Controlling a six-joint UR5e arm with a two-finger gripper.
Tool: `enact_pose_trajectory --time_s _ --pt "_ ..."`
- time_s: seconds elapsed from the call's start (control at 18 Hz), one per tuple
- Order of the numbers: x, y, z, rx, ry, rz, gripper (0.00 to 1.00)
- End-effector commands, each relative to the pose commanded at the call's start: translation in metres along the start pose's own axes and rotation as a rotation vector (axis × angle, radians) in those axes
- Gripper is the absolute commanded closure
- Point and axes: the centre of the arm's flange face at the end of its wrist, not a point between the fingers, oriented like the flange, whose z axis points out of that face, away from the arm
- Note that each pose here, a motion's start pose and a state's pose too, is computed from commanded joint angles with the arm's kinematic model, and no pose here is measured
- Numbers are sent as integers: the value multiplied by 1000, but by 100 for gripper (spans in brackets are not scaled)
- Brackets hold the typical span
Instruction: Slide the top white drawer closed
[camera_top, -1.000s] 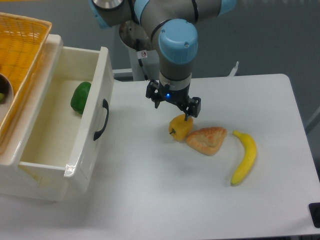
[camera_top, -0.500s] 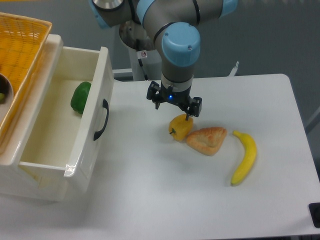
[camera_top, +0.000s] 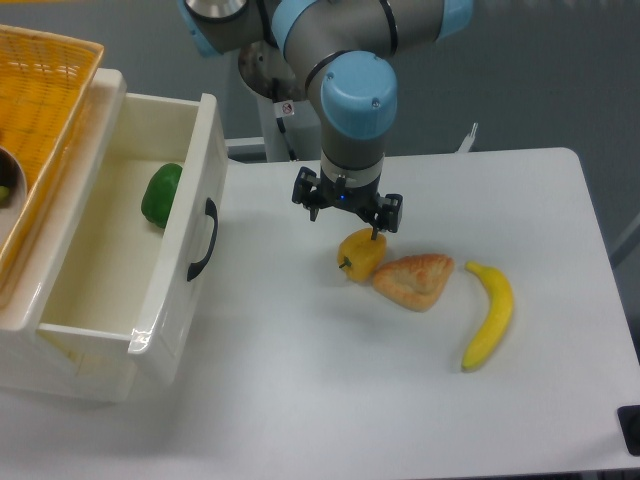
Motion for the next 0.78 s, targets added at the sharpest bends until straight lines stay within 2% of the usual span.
enact_pose_trajectory --time_s 0.33,0.78 --pt "11 -27 20 35 -16 -126 0" --pt "34 -49 42 19 -8 -100 0"
